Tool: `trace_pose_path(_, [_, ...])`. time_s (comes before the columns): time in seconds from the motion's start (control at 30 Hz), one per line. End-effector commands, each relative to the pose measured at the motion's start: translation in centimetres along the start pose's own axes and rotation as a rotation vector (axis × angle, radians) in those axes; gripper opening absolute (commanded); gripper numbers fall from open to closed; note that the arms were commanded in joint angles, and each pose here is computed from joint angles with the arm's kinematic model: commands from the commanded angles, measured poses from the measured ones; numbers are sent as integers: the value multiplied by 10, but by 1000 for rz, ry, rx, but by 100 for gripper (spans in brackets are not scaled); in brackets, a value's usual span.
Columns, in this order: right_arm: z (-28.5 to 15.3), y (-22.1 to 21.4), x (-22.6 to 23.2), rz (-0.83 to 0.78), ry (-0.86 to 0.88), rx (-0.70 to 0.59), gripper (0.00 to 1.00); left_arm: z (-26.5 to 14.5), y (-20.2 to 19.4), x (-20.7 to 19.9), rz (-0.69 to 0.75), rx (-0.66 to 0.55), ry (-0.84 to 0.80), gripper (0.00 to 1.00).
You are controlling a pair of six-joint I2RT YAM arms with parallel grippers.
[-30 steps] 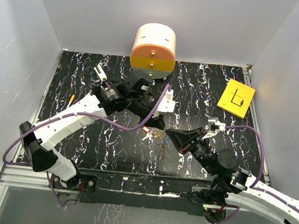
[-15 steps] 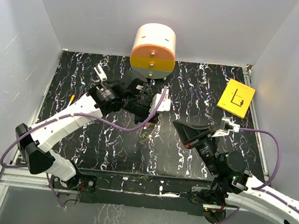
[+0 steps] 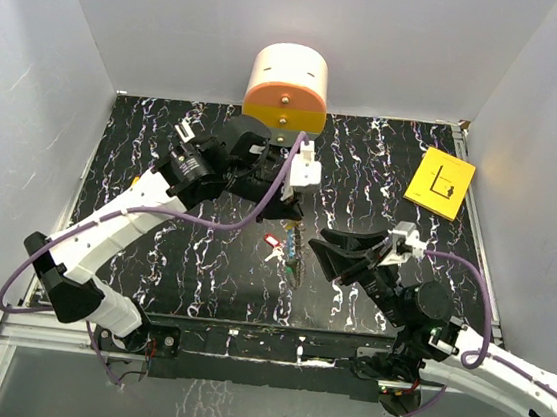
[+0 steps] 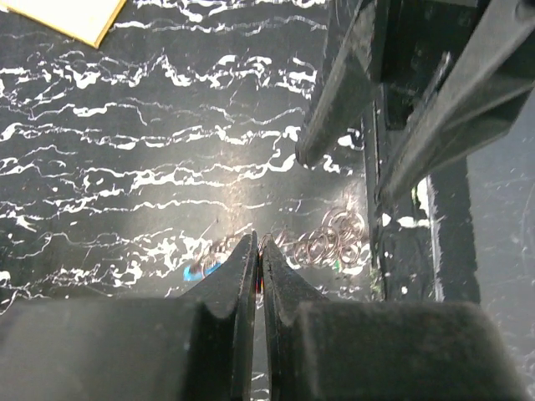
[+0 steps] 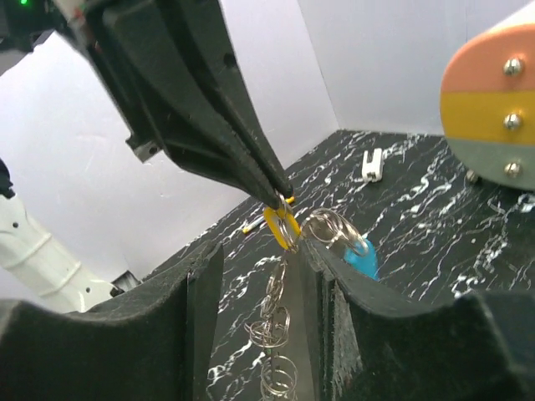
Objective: Put the keys on the keyring
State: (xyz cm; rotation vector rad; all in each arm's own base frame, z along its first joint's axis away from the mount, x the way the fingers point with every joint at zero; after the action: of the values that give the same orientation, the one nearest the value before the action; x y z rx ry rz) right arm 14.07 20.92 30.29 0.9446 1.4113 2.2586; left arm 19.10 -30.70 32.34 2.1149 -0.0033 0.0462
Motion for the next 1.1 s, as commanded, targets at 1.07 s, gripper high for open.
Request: trace_pose_path(1.07, [9,43,13,-399,129,-281,43,-3,57,-22,-280,-186,-155,0])
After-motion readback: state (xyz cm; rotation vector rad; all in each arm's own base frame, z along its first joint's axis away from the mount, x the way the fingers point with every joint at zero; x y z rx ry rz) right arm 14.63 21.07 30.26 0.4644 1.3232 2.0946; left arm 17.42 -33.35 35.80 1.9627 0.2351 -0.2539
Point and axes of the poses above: each gripper's point midway between its finger pads, its own z axis out along the fingers, its own x axis along the line the jaws close on, y = z × x, the point moved 3 cm from there along -z, back along the fingers, and after that the axes turned 3 degrees about -z, right-handed, at the moved point
